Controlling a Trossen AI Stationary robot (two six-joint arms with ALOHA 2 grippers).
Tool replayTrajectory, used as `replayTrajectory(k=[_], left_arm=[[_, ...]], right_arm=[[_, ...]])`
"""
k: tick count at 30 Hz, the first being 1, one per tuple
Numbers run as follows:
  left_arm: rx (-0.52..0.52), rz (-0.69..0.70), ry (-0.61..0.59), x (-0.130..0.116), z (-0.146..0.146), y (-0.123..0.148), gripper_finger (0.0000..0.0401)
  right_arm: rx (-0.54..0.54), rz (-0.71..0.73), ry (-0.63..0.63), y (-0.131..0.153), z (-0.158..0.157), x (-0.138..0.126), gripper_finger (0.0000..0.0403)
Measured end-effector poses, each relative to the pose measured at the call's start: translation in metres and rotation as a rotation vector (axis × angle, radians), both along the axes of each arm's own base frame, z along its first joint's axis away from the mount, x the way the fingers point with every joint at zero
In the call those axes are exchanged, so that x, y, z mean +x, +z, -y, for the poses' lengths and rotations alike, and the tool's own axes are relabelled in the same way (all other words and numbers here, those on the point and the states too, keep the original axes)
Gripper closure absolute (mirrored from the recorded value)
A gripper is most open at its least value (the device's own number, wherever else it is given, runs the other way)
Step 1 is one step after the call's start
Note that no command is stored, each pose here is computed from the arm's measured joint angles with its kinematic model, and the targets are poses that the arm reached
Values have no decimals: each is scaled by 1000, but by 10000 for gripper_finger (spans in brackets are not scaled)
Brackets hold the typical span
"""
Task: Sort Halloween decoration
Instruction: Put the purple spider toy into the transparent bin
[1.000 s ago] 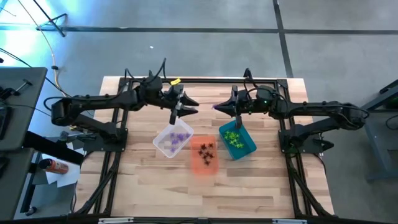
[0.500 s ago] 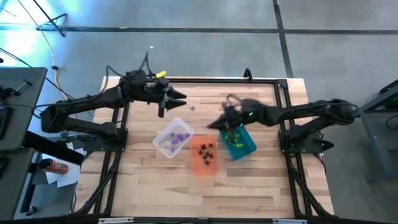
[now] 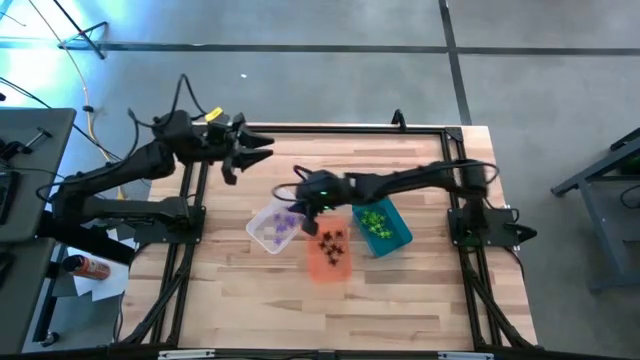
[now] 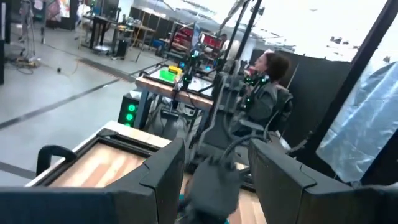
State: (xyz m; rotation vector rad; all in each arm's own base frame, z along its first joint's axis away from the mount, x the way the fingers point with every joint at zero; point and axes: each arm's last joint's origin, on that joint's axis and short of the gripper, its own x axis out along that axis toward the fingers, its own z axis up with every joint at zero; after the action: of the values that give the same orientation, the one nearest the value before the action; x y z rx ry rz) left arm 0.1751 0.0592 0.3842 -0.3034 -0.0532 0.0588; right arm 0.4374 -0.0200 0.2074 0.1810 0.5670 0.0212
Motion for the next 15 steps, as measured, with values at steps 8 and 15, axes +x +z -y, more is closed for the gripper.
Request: replayTrajectory(k=[8,15], left_arm=[[-18,14,-4,-11,4,4,235],[-64,9,-7,-11,4,3,235]], right_arm=[[59,-279,-155,-23,12,51,403],[32,-399,-280,-44,17,82,403]])
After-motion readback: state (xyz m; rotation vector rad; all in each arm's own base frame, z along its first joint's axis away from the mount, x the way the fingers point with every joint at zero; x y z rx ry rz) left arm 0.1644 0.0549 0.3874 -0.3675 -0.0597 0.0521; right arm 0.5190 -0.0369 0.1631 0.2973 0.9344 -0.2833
